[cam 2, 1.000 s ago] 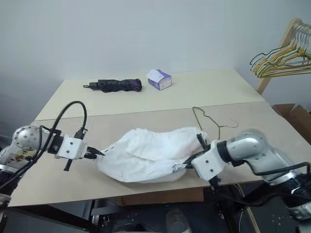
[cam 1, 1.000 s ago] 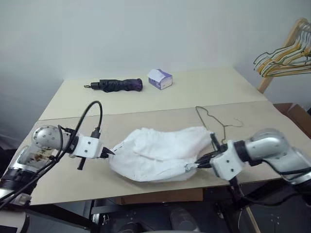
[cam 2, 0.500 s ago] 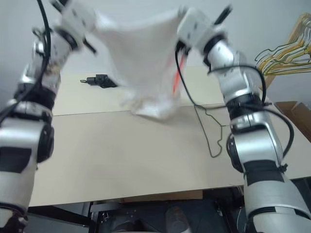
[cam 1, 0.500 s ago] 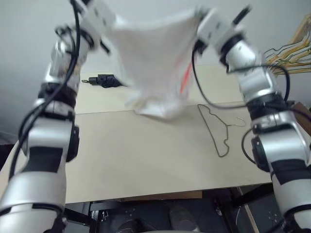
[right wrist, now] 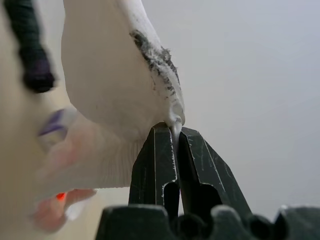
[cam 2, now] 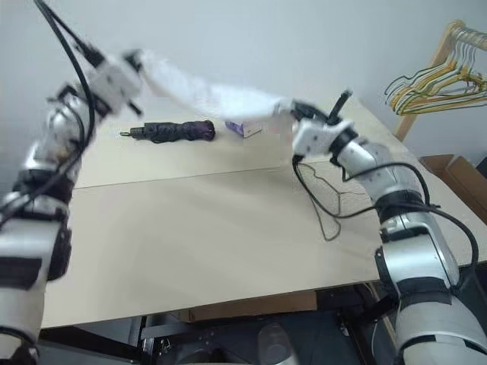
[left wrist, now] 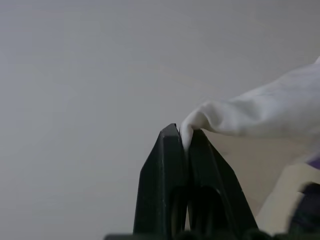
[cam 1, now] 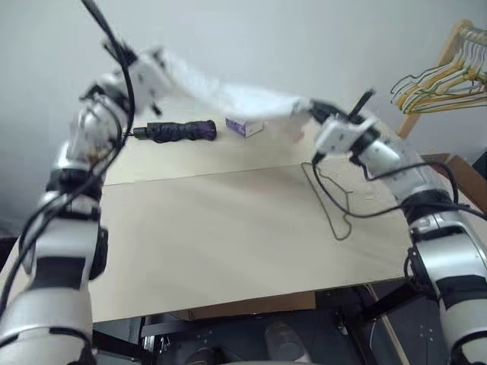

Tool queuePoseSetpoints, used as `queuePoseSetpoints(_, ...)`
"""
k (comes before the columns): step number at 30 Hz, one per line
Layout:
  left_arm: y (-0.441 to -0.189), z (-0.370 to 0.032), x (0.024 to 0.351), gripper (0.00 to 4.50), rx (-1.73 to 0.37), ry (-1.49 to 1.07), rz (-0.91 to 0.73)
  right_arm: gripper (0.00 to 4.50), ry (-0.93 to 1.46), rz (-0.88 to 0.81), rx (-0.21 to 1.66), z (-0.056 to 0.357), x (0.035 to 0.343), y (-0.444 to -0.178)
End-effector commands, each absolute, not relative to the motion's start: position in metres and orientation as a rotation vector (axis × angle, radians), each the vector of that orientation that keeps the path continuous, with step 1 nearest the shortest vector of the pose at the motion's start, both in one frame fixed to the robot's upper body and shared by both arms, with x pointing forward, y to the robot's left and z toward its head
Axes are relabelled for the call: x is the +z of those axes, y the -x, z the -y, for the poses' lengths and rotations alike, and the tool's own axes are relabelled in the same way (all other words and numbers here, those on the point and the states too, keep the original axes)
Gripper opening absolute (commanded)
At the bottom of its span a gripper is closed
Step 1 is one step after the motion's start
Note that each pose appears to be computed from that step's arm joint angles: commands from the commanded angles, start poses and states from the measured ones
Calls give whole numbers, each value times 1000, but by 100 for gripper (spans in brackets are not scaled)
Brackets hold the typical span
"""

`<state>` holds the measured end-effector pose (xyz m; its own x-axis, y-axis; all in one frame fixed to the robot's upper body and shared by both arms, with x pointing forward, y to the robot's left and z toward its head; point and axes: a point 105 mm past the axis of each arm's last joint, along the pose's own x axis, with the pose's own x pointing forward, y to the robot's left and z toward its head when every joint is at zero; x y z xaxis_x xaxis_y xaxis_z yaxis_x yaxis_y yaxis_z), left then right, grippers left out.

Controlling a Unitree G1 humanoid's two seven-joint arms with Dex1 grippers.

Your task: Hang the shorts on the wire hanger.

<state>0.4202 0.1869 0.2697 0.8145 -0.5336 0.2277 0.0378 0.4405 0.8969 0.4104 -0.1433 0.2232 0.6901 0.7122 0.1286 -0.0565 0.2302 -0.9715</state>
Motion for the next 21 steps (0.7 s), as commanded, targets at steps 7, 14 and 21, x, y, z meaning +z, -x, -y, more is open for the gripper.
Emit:
queuePoseSetpoints(7, -322, -196, 155, 4, -857, -1177, 129, 0, 1384, 445, 1115, 140, 116, -356)
queuePoseSetpoints(14, -258, -238, 108, 4, -1168, -1310, -256, 0, 1427, 415, 1190, 143, 93, -339)
queuePoseSetpoints(21, -204, -220, 96, 4, -1412, -1253, -344, 0, 1470, 386, 1237, 152, 76, -320)
